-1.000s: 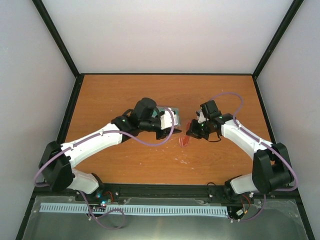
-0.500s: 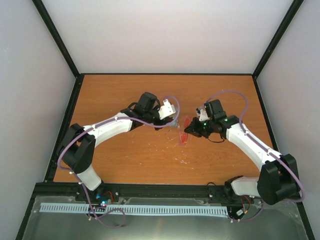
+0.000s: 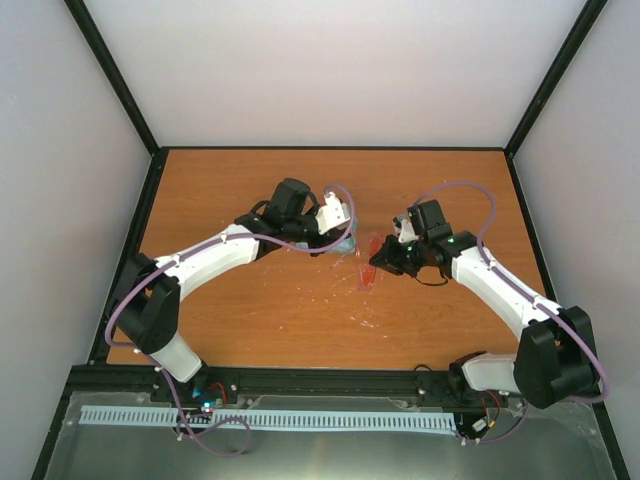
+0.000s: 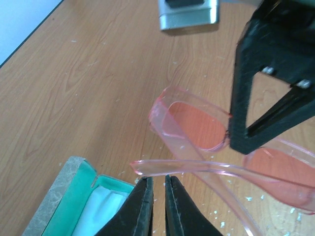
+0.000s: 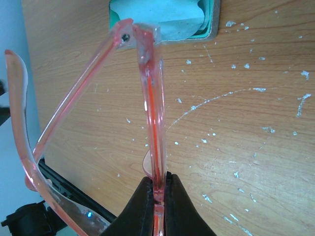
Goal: Organize the sunglasses
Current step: Fold the sunglasses.
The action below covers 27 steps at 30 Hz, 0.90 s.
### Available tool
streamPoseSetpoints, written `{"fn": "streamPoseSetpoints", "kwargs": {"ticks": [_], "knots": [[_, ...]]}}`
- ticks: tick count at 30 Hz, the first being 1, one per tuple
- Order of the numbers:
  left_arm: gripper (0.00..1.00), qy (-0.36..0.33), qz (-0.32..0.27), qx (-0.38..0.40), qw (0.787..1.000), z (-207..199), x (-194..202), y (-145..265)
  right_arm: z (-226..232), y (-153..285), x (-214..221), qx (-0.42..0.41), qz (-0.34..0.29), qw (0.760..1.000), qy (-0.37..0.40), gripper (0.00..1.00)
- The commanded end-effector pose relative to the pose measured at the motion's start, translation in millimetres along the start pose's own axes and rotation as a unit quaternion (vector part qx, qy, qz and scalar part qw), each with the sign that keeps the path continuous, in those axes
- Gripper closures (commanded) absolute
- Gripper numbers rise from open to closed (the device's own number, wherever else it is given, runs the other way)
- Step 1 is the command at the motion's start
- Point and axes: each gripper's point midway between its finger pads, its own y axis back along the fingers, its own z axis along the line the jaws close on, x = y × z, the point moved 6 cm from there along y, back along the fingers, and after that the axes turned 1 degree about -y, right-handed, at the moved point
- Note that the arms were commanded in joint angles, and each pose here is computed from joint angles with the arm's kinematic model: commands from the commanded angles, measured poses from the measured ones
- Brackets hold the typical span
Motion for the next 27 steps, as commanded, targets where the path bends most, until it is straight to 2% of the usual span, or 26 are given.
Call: {"fn": "streamPoseSetpoints", "kwargs": {"ticks": [1,17,27], "knots": [[0.89,0.013,-0.023,0.029,0.999,-8,-10,10,-1,-5,-3,0.006,-0.006,1.000,-0.003,0.97],[0.90,0.020,-0.027,0.046,0.998,-17,-11,-13,13,0,-9,-0.021,-0.008,1.000,0.015,0.97],[0.89,0.029,-0.048,0.047,0.997,-13,-18,-21,37,4,-8,-0.123,-0.002,0.991,0.043,0.97]]}}
